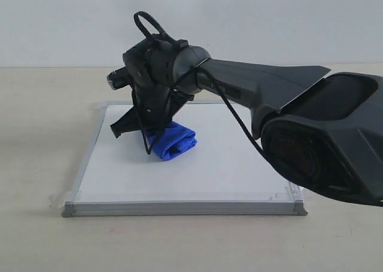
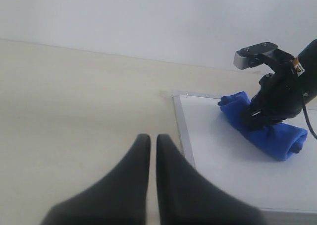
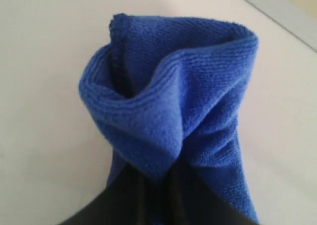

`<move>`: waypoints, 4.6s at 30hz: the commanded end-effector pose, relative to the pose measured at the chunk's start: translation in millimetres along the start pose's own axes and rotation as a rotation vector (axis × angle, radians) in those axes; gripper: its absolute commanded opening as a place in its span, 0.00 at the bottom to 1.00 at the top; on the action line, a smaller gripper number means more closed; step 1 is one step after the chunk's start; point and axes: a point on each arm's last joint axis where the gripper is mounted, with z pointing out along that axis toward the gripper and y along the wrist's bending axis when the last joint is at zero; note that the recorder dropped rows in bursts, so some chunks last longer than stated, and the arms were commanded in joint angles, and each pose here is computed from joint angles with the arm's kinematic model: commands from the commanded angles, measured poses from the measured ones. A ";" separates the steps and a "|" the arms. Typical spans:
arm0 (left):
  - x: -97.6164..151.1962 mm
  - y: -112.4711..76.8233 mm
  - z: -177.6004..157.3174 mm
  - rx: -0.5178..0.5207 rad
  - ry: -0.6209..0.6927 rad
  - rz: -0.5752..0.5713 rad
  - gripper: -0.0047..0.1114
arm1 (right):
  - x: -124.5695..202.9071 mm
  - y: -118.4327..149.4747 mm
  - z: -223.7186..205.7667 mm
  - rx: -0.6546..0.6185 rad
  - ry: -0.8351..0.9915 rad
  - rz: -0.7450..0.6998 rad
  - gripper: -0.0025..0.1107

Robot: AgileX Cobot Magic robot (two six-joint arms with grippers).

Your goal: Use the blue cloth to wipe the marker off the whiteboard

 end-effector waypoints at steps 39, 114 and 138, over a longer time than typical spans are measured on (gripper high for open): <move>1.2 0.4 0.2 -0.004 0.002 0.008 0.08 | 48.0 -164.8 -93.0 0.219 0.220 0.241 0.02; 1.2 0.4 0.2 -0.004 0.002 0.008 0.08 | 179.6 -205.5 -43.6 0.023 0.119 0.557 0.06; 1.2 0.4 0.2 -0.004 0.002 0.008 0.08 | 151.3 -217.1 -122.3 0.075 -0.099 0.505 0.39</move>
